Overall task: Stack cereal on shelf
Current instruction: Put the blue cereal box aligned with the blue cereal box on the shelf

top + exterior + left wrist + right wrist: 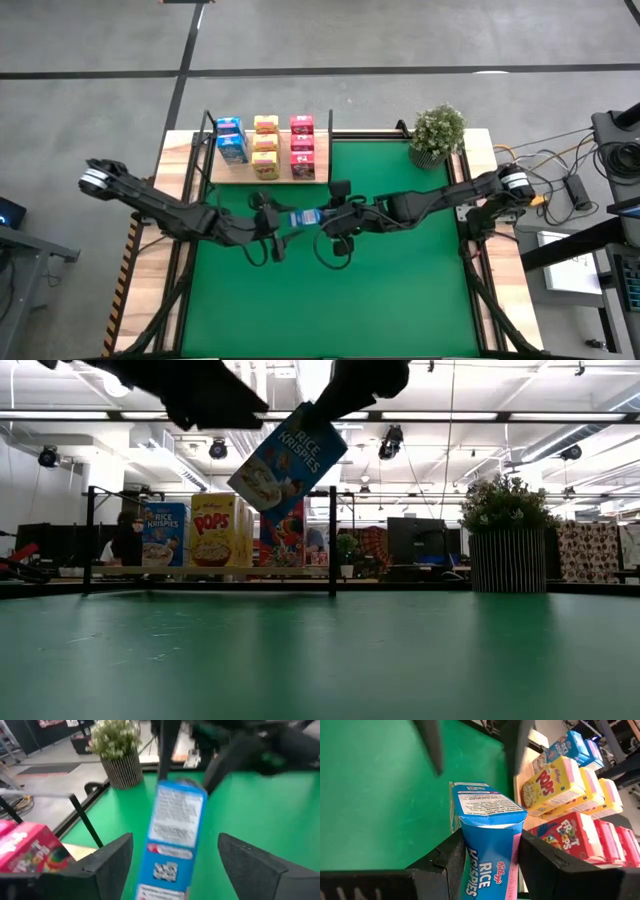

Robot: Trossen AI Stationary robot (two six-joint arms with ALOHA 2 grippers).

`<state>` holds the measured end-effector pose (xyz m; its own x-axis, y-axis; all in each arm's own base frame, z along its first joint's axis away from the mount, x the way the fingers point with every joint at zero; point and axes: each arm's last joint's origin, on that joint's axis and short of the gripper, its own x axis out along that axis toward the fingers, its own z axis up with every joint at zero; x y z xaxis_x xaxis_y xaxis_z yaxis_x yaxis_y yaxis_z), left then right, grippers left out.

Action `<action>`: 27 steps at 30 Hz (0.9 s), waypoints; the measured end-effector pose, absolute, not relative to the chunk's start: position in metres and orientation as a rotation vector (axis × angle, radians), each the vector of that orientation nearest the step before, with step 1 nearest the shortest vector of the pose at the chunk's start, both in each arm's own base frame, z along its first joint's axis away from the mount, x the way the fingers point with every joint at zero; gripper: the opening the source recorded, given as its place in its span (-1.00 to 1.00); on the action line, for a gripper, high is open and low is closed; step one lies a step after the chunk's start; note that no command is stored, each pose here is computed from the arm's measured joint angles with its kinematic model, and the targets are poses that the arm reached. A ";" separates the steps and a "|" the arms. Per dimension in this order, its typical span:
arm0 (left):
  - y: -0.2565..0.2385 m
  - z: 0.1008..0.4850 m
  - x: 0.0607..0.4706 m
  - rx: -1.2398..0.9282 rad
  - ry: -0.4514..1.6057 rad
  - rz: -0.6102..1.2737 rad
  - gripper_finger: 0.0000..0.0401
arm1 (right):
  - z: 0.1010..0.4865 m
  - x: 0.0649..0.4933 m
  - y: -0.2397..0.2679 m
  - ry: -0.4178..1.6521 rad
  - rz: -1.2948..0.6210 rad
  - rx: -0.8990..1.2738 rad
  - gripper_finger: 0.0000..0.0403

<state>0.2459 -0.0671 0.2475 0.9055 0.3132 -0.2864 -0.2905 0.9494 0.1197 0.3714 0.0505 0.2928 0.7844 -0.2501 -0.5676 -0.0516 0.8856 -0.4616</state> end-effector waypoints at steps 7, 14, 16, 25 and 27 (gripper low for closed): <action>-0.062 0.226 0.258 0.094 0.387 0.362 0.36 | 0.293 0.372 0.049 0.665 -0.112 -0.490 -0.24; -0.058 0.217 0.266 0.107 0.422 0.386 0.31 | 0.293 0.372 0.049 0.667 -0.108 -0.490 -0.25; -0.057 0.217 0.266 0.107 0.424 0.388 0.27 | 0.293 0.371 0.049 0.671 -0.107 -0.491 -0.25; -0.058 0.216 0.266 0.111 0.425 0.386 -0.17 | 0.293 0.371 0.050 0.668 -0.078 -0.489 -0.11; -0.058 0.216 0.266 0.111 0.426 0.383 -0.25 | 0.293 0.371 0.050 0.666 -0.061 -0.483 -0.05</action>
<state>0.2663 -0.0578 0.2164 0.8404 0.3848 -0.3817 -0.3388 0.9226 0.1843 0.3713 0.0501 0.2930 0.7890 -0.2063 -0.5787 -0.0971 0.8883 -0.4490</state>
